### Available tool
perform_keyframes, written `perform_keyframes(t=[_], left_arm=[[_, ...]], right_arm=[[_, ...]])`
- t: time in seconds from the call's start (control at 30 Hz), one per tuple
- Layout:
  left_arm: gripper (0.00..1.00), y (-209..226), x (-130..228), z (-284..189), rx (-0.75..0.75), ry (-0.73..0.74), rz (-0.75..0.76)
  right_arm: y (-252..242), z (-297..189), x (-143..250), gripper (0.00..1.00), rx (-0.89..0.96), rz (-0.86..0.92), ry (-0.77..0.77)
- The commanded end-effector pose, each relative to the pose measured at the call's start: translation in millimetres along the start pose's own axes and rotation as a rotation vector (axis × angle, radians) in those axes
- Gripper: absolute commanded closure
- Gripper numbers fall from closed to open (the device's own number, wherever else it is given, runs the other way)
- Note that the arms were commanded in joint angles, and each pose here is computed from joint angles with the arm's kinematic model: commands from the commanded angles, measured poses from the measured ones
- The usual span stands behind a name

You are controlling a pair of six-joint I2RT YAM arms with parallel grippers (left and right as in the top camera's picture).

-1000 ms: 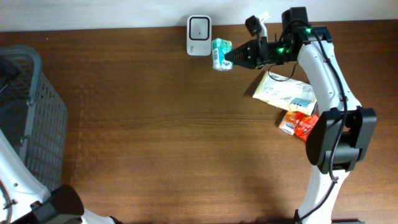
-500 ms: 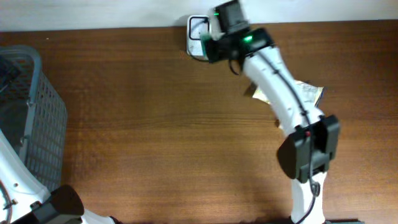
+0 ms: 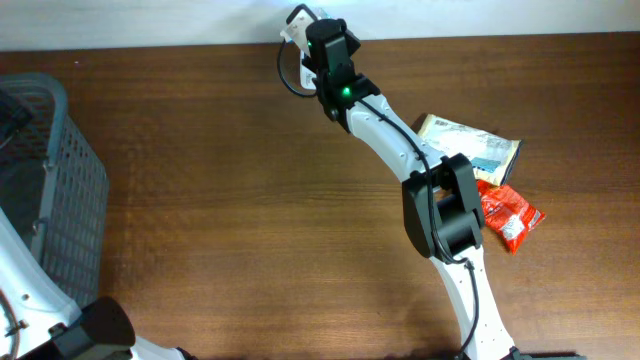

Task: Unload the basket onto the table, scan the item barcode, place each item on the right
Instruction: 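Lift the green tissue pack and hold it at the white scanner, then carry the tissue pack right and release it beside the chip bag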

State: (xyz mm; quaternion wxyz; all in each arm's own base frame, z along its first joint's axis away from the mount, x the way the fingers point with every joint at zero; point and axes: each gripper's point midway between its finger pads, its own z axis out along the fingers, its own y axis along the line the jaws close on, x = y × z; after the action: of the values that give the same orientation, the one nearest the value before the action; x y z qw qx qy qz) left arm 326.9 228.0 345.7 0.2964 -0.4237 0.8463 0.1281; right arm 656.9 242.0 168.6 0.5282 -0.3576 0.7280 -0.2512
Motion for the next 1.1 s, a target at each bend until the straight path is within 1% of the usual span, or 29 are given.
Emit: perform_keyframes(t=[0.0,0.1,0.37,0.43,0.53,0.6,0.67,0.73,0.77,0.8,0.87,0.93,0.97,1.03,1.07], left_arm=[[0.01,0.8,-2.9,-3.6,0.003,-0.013,-0.015],[0.01,0.8,-2.9,-3.6,0.003,-0.013,-0.015],[0.01,0.8,-2.9,-3.6,0.003,-0.013,-0.015],[0.01,0.8,-2.8,-3.6,0.003,-0.012,-0.015],[0.01,0.8,-2.9,-3.6,0.003,-0.013,-0.015],[0.01,0.8,-2.9,-3.6,0.003,-0.013,-0.015],[0.01,0.8,-2.9,-3.6,0.003,-0.013,-0.015],[0.01,0.8,-2.8,-3.6,0.003,-0.012,-0.015],[0.01,0.8,-2.9,-3.6,0.003,-0.013,-0.015],[0.01,0.8,-2.9,-3.6,0.003,-0.013,-0.015],[0.01,0.8,-2.8,-3.6,0.003,-0.012,-0.015],[0.01,0.8,-2.9,-3.6,0.003,-0.013,-0.015],[0.01,0.8,-2.9,-3.6,0.003,-0.013,-0.015],[0.01,0.8,-2.9,-3.6,0.003,-0.013,-0.015],[0.01,0.8,-2.9,-3.6,0.003,-0.013,-0.015]], right_arm=[[28.3,19.3,20.6,0.96,-0.076,-0.279,-0.018],[34.6,22.5,21.1,0.96,-0.08,-0.367,-0.036],[32.0,20.5,18.2,0.96,-0.074,-0.372,-0.037],[23.6,12.4,4.0,0.96,-0.059,-0.366,-0.057],[-8.0,-12.0,-25.6,0.96,-0.005,-0.327,-0.073],[-23.3,-26.6,-35.6,0.96,-0.006,-0.209,-0.069],[-46.9,-56.5,-46.7,0.96,-0.046,0.008,-0.05],[-70.5,-103.0,-53.8,0.96,-0.139,0.268,-0.01],[-83.9,-130.2,-49.6,0.96,-0.167,0.409,0.045],[-98.1,-161.9,-38.2,0.96,-0.19,0.502,0.119],[-115.0,-214.2,-6.7,0.96,-0.226,0.547,0.264],[-123.2,-247.7,31.6,0.96,-0.236,0.602,0.418],[-126.7,-259.5,62.9,0.96,-0.208,0.682,0.546],[-126.5,-275.4,138.8,0.96,-0.113,0.893,0.86],[-118.5,-276.4,171.0,0.96,-0.123,0.93,0.981]])
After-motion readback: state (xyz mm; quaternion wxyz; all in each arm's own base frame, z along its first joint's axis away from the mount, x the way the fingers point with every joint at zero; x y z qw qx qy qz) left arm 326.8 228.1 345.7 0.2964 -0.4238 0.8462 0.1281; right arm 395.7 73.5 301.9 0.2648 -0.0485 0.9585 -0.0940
